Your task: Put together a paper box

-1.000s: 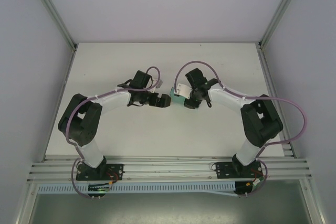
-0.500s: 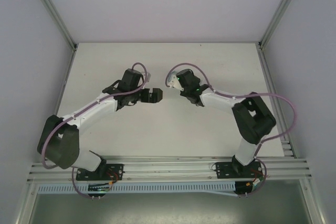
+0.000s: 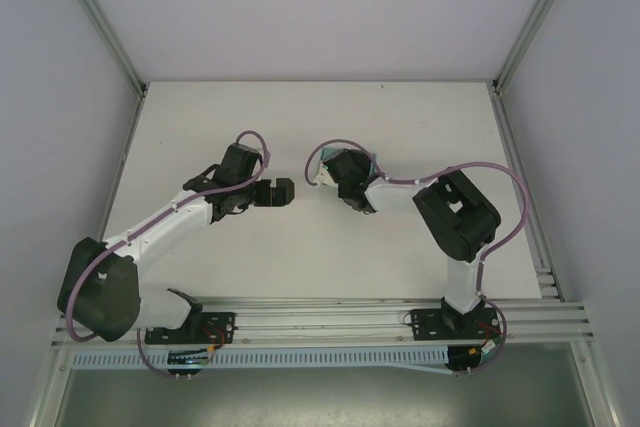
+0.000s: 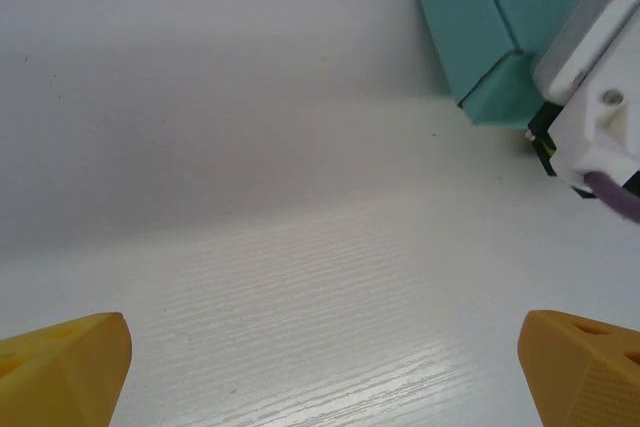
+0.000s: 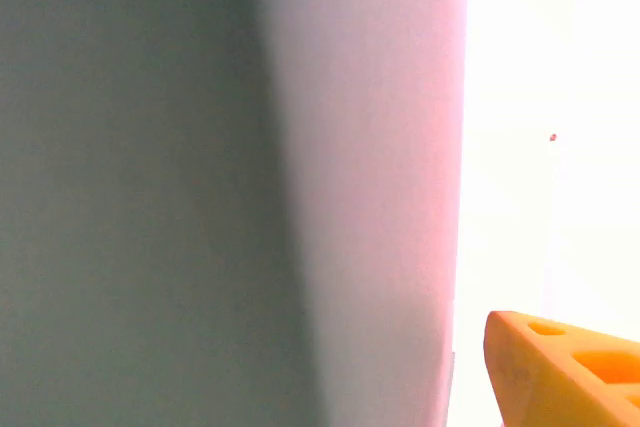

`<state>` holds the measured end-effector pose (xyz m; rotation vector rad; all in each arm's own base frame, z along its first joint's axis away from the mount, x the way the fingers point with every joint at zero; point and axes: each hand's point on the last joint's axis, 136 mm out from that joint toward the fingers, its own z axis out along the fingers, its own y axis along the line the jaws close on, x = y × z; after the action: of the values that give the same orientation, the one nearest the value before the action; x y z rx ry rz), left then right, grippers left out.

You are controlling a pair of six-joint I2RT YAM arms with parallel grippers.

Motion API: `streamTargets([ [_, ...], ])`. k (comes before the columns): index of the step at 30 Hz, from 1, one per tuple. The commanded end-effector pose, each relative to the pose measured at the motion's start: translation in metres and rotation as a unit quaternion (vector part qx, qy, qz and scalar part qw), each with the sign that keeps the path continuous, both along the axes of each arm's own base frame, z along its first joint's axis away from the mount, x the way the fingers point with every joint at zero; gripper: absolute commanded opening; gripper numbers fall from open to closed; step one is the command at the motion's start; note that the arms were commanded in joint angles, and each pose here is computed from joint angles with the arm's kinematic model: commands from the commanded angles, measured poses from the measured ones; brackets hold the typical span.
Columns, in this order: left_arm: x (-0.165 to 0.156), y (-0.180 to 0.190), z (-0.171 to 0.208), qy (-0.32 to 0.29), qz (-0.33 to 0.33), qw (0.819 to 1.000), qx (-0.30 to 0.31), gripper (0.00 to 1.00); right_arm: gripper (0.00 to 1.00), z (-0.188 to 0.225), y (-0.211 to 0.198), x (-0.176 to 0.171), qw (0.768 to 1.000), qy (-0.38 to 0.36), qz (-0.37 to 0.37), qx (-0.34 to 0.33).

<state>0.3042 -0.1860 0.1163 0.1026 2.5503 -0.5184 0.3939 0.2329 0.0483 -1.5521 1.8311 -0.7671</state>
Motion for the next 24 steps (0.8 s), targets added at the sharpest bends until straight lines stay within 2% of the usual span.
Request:
streamTargets([
  [1,-0.002,0.003,-0.003,0.004,0.006,1.000,-0.003,0.98,0.82,-0.004,-0.001,-0.016,1.000,0.031,0.003,0.000],
  [9,0.001,-0.003,-0.005,0.008,-0.006,1.000,-0.008,0.99,0.93,-0.012,0.001,-0.078,0.977,0.212,0.020,0.024],
  [12,0.001,-0.007,-0.006,0.011,-0.016,1.000,-0.010,0.98,0.98,-0.009,0.000,-0.086,0.971,0.237,0.021,0.026],
  [19,0.005,-0.008,-0.008,0.012,-0.011,1.000,-0.012,0.99,0.99,0.024,0.012,-0.074,0.974,0.205,0.022,0.097],
  [24,0.018,0.000,0.008,-0.026,0.005,1.000,-0.016,0.98,0.99,0.083,-0.001,-0.046,0.961,0.131,-0.031,0.243],
])
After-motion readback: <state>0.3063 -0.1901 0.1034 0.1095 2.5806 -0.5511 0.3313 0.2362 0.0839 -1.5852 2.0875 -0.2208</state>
